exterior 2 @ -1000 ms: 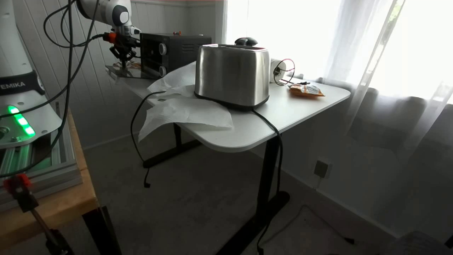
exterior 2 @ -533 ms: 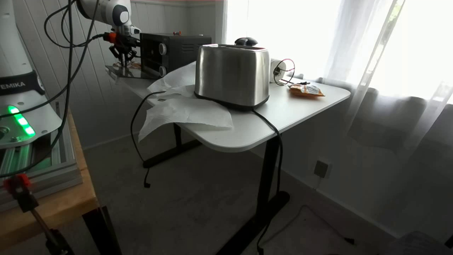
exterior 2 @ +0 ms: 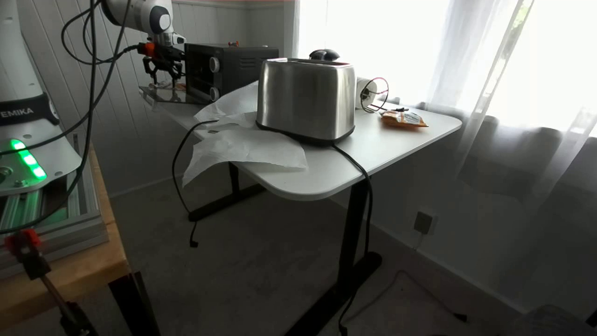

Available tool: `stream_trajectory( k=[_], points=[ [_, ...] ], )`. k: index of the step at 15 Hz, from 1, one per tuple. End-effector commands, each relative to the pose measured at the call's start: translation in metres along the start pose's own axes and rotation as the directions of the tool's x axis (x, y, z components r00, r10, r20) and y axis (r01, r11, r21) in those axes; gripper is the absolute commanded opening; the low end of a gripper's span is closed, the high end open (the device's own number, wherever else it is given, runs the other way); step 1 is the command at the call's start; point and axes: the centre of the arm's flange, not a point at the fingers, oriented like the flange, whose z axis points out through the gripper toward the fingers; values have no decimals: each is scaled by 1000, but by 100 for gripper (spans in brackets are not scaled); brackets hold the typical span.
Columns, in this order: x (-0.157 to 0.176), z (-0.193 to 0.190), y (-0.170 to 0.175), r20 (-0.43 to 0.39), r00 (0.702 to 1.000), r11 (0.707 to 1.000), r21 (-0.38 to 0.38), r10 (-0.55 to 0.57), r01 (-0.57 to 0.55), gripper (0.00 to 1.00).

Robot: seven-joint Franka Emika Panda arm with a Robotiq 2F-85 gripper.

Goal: Put the white and orange packet in the toaster oven.

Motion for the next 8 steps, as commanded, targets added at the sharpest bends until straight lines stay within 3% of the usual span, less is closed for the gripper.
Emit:
stream_trajectory(
  k=[1, 6, 7, 8],
  points=[
    [12, 14, 2, -13, 1000, 1000, -15, -7, 6, 100],
    [13, 24, 7, -10, 1000, 1000, 1, 1, -1, 100],
    [12, 26, 7, -7, 1000, 1000, 2, 2, -2, 75],
    [12, 26, 7, -4, 1000, 1000, 1, 3, -3, 74]
  ],
)
